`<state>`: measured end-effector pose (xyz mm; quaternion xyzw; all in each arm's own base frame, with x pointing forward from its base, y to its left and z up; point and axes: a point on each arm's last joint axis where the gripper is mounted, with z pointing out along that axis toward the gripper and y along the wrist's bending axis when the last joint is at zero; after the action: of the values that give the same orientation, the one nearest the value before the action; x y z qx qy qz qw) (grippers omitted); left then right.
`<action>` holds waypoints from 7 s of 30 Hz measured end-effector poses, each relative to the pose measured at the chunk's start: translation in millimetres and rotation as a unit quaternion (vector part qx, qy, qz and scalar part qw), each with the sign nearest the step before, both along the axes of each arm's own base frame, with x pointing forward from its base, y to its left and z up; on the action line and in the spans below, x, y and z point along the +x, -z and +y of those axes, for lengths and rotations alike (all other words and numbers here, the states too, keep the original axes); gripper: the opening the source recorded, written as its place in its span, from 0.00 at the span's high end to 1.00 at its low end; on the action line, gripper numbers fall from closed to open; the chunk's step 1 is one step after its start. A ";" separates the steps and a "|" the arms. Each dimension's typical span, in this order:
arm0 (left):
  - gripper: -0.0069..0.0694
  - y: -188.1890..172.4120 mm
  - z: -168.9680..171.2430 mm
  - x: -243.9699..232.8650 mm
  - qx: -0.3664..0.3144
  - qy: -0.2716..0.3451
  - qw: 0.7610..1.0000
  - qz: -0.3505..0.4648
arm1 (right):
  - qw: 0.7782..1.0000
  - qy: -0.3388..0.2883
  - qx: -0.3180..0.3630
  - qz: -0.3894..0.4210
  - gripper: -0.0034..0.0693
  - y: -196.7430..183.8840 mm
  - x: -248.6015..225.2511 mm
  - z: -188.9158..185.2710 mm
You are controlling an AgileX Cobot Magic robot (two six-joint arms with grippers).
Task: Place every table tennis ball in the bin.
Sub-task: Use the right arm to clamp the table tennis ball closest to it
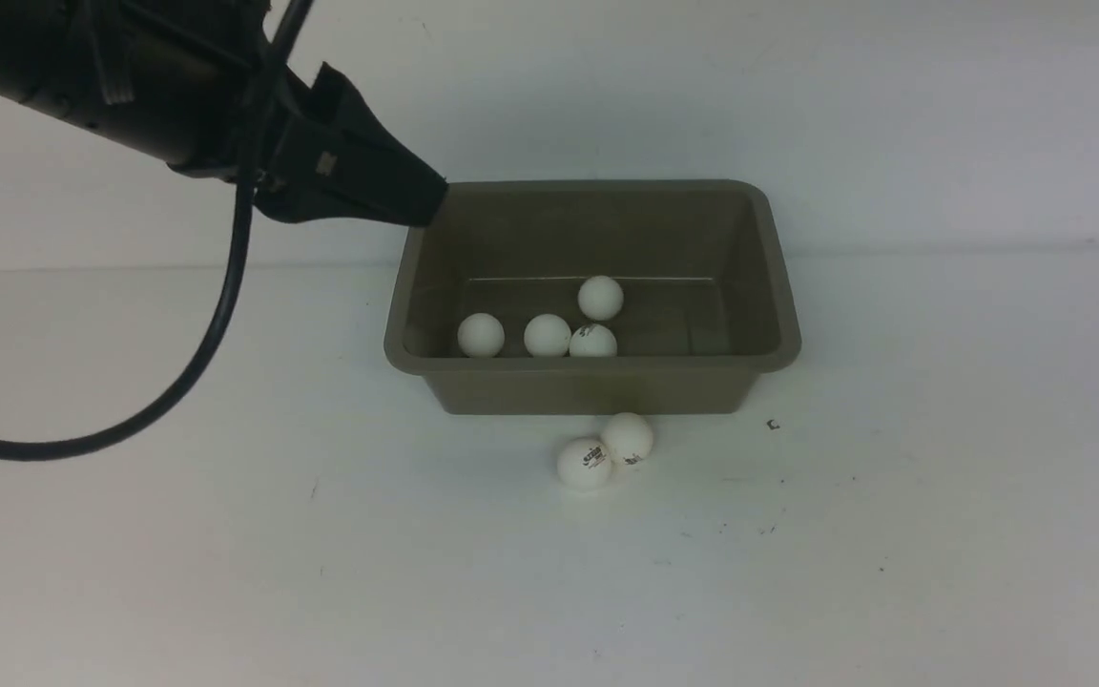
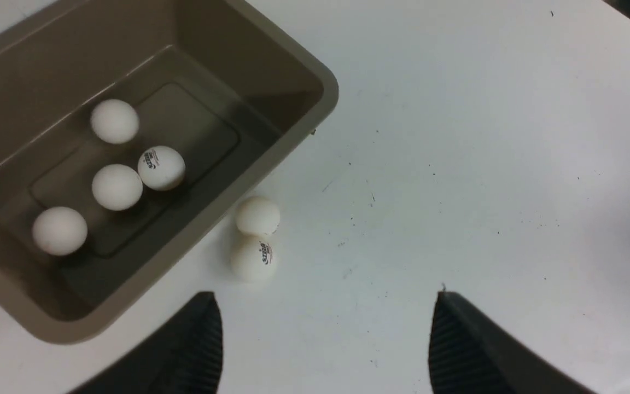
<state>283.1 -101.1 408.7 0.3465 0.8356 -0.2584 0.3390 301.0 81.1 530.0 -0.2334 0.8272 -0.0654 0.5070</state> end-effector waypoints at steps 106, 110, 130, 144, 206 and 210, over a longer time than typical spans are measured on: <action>0.38 243.8 -136.1 93.7 0.133 -0.084 0.975 0.157 | 0.986 -0.047 -0.002 0.161 0.27 161.5 -74.1 -10.8; 0.43 245.0 -136.5 93.7 0.134 -0.084 0.975 0.157 | 0.986 -0.047 -0.003 0.161 0.27 161.5 -74.1 -10.8; 0.91 245.3 -136.8 93.8 0.142 -0.075 0.974 0.159 | 0.986 -0.047 -0.003 0.161 0.27 161.5 -74.1 -10.8; 0.73 252.1 -135.7 87.2 0.156 -0.056 0.968 0.187 | 0.986 -0.050 -0.006 0.160 0.27 161.4 -74.1 -10.8; 0.28 9.6 -100.1 1.2 -0.024 0.021 0.995 -0.100 | 0.898 -0.008 0.062 0.436 0.27 311.0 -38.7 17.8; 0.28 9.8 -100.2 1.0 -0.026 0.019 0.995 -0.095 | 0.899 -0.006 0.060 0.434 0.27 324.8 -29.4 20.0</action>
<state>284.1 -201.2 398.9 0.3762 0.7859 -0.2522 0.4210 271.6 101.0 205.2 -0.2128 0.9661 0.0954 0.1110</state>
